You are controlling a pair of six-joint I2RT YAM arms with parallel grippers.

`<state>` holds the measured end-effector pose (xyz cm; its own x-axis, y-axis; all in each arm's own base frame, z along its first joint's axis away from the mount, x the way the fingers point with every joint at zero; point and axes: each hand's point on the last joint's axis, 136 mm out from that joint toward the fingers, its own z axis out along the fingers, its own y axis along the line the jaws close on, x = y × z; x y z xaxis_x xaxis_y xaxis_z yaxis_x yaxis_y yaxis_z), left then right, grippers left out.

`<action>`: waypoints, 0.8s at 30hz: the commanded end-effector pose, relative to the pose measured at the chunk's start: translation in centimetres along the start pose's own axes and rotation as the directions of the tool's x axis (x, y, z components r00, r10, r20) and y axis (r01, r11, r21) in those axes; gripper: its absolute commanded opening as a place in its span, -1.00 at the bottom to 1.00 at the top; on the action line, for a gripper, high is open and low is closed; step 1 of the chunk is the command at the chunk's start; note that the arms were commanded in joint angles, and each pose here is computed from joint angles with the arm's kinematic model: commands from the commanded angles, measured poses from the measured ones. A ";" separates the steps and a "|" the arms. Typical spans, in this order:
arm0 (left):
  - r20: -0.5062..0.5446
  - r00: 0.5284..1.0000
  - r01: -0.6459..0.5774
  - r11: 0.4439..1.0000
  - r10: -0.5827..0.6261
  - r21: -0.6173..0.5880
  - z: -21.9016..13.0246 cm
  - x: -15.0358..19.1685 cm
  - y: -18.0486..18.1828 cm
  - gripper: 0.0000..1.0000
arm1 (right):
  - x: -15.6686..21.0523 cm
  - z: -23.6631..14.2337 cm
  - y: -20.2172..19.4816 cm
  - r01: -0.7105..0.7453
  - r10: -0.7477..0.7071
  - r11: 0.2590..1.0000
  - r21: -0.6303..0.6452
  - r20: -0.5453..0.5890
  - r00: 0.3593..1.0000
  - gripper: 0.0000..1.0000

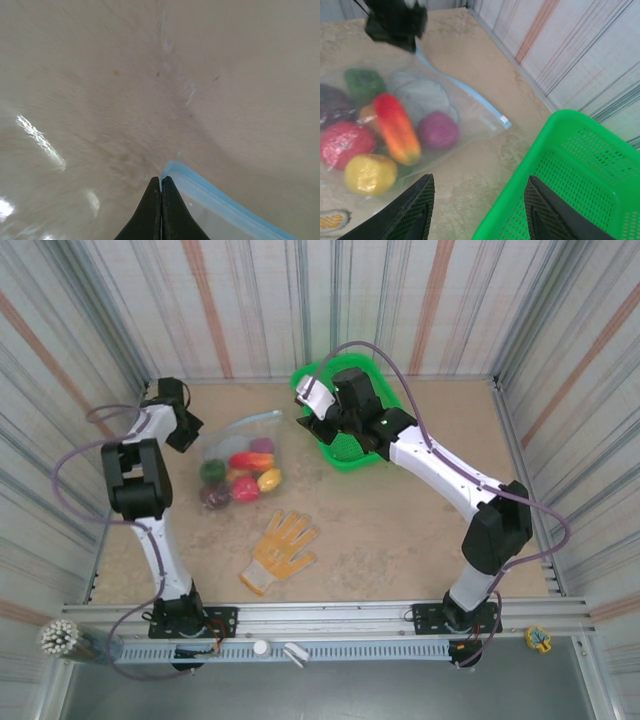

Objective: Place the food in the zip-top bag and seal the zipper

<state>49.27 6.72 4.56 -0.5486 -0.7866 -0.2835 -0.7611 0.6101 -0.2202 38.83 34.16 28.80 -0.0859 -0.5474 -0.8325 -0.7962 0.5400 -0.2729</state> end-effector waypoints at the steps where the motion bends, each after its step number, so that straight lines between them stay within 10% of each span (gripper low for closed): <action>1: -0.203 0.978 0.024 0.989 -0.054 -0.148 -2.4 6.4 4.0 -1.00 | -0.1 -2.4 0.8 -0.020 0.020 1.000 0.009 0.001 1.000 0.03; 10: -0.079 0.997 -0.023 0.999 0.026 0.038 -5.4 5.2 2.0 -0.84 | 1.8 -4.2 1.5 -0.029 0.029 1.000 0.013 -0.019 0.999 0.09; 18: 0.138 0.954 -0.293 0.917 0.265 0.271 -11.5 4.0 -0.8 0.32 | 2.4 -7.3 -1.8 -0.189 0.186 0.974 0.123 0.038 0.982 0.60; 20: 0.283 0.907 -0.398 0.855 0.312 0.333 -14.7 4.2 -1.1 0.97 | 2.9 -8.8 -2.9 -0.225 0.215 0.956 0.186 0.074 0.974 0.99; 24: 0.528 0.781 -0.565 0.739 0.334 0.367 -20.3 5.2 -1.1 0.97 | 5.5 -11.8 -5.5 -0.360 0.343 0.879 0.313 0.110 0.933 0.98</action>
<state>39.84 1.23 17.24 -0.6107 -0.5206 -0.5966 -0.3396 0.8529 -0.3966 35.45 23.76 29.55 -0.2510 -0.3973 -0.8827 -0.6124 0.7714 -0.1731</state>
